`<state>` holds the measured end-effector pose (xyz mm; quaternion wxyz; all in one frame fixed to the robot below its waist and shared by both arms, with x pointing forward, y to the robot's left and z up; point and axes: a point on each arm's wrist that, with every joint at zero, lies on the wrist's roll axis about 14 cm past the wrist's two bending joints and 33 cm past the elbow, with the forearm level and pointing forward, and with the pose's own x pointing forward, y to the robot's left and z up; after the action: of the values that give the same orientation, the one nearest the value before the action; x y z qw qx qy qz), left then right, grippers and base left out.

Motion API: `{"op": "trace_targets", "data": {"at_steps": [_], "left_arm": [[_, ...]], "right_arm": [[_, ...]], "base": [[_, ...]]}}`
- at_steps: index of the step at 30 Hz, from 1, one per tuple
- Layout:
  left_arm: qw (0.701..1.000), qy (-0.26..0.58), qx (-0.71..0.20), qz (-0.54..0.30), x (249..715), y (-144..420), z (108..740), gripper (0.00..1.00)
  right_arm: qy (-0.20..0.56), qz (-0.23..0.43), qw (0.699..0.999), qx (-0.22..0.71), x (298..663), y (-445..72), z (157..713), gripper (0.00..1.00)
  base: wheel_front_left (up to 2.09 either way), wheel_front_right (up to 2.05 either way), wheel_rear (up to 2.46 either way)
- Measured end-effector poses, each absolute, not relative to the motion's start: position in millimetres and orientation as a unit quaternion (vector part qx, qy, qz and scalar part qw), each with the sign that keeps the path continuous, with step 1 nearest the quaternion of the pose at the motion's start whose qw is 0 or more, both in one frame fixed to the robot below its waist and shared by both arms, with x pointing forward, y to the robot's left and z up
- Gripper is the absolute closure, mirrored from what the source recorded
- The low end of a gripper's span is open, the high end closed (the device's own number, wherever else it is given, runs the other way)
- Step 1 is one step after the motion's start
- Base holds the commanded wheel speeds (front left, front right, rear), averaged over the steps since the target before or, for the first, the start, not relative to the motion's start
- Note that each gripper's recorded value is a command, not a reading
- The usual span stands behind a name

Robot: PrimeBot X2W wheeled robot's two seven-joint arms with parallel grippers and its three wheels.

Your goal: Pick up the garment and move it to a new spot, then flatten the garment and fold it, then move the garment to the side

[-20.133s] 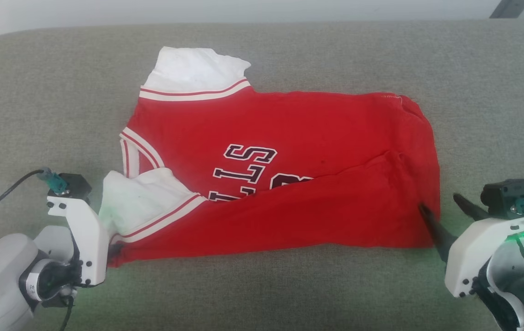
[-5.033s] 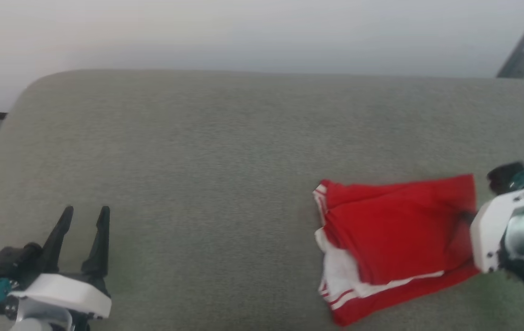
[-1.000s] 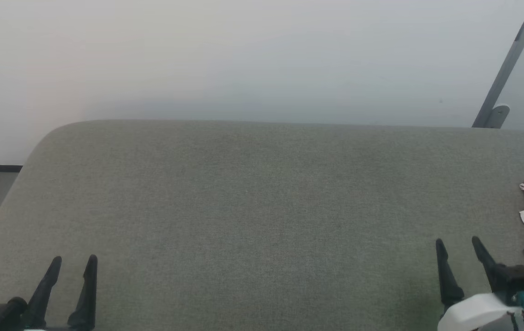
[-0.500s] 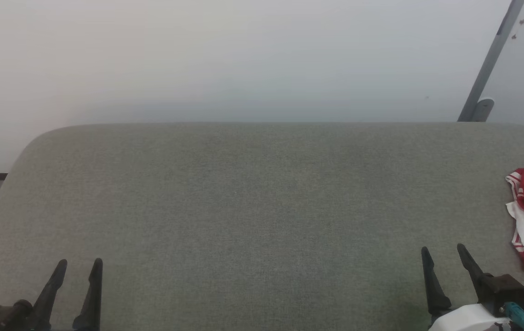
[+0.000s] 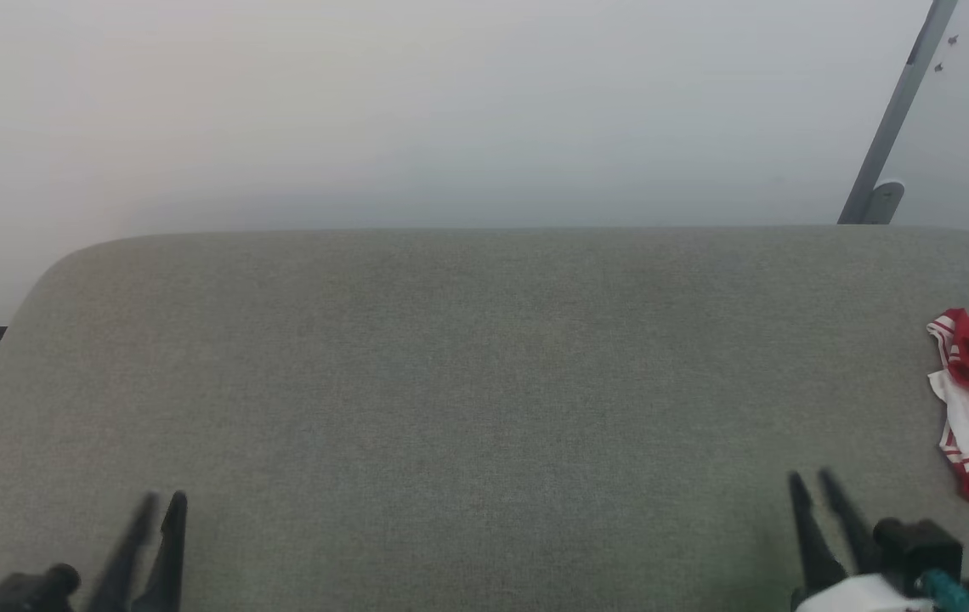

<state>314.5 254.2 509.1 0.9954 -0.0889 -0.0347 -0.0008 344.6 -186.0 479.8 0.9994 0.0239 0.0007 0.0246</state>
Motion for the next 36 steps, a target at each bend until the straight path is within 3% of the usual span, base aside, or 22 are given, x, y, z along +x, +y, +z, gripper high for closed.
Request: {"op": "trace_targets", "data": {"at_steps": [18,36], "left_arm": [[0.975,-0.004,-0.222,0.028,321,249,491,1.00],[0.935,-0.001,-0.353,0.043,336,243,491,1.00]], "right_arm": [[0.034,-0.016,0.985,0.166,344,-198,466,1.00],[0.030,-0.036,0.950,0.310,354,-202,472,1.00]], "base": [[0.00,0.00,0.00],[0.00,0.00,0.00]]}}
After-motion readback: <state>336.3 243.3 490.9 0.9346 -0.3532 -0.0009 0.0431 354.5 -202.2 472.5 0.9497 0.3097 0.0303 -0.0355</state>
